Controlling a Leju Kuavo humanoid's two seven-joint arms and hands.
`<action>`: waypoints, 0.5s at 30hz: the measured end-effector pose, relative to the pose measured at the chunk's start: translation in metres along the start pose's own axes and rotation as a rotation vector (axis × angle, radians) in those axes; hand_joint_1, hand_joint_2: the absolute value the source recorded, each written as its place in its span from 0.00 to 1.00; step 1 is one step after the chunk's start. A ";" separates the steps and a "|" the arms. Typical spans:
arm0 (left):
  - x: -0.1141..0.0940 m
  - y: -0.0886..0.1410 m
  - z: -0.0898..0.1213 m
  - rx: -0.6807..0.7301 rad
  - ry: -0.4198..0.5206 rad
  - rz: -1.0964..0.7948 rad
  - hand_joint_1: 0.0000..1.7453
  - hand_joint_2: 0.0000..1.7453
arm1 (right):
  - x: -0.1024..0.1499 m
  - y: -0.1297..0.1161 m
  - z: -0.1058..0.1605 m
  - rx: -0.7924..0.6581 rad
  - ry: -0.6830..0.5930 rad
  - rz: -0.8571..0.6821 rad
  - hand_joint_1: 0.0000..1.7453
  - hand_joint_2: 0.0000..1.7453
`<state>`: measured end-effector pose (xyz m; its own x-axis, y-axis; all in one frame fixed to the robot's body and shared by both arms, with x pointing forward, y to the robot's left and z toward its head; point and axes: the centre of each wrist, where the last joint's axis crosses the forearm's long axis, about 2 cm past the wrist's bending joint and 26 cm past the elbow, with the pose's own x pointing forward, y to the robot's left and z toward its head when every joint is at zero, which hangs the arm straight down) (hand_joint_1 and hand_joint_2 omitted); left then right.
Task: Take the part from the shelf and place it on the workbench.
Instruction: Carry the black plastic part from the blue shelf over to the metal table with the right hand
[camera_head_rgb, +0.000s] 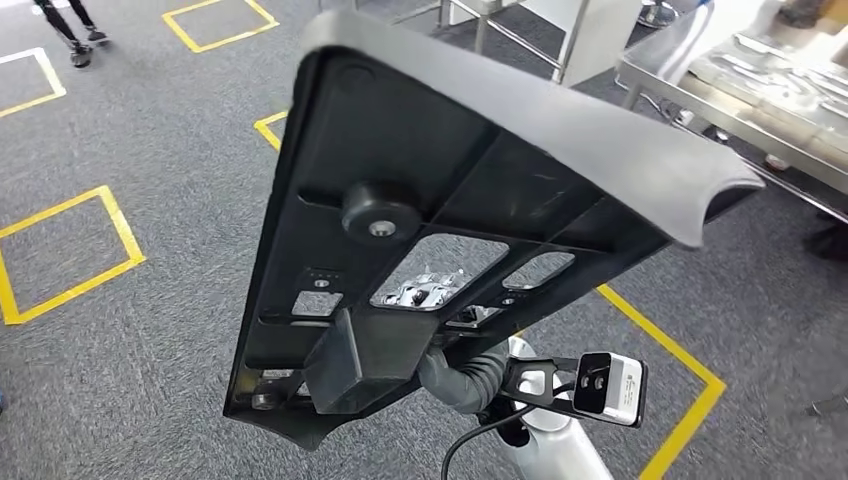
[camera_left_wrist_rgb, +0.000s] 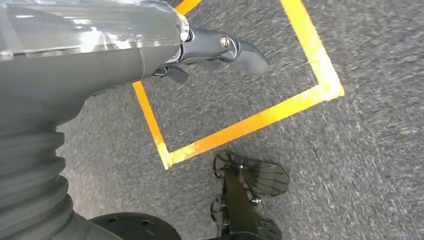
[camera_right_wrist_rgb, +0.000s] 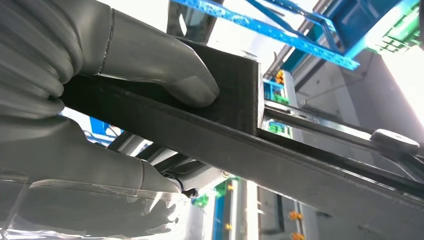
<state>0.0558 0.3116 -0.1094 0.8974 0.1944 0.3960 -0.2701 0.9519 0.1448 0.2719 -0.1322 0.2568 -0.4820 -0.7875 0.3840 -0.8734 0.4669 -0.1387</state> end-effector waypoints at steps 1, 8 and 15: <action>0.000 0.000 0.000 0.000 -0.001 0.000 0.00 1.00 | 0.000 0.000 0.000 0.000 0.000 0.000 1.00 1.00; -0.001 0.000 0.000 -0.001 0.000 -0.004 0.00 1.00 | 0.000 0.002 0.000 0.000 0.000 -0.002 1.00 1.00; -0.001 0.001 0.000 -0.004 -0.001 -0.015 0.00 1.00 | 0.000 0.005 0.005 -0.006 0.015 0.001 1.00 1.00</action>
<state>0.0542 0.3120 -0.1096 0.9011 0.1799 0.3944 -0.2552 0.9556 0.1472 0.2677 -0.1317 0.2513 -0.4816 -0.7812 0.3973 -0.8725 0.4699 -0.1335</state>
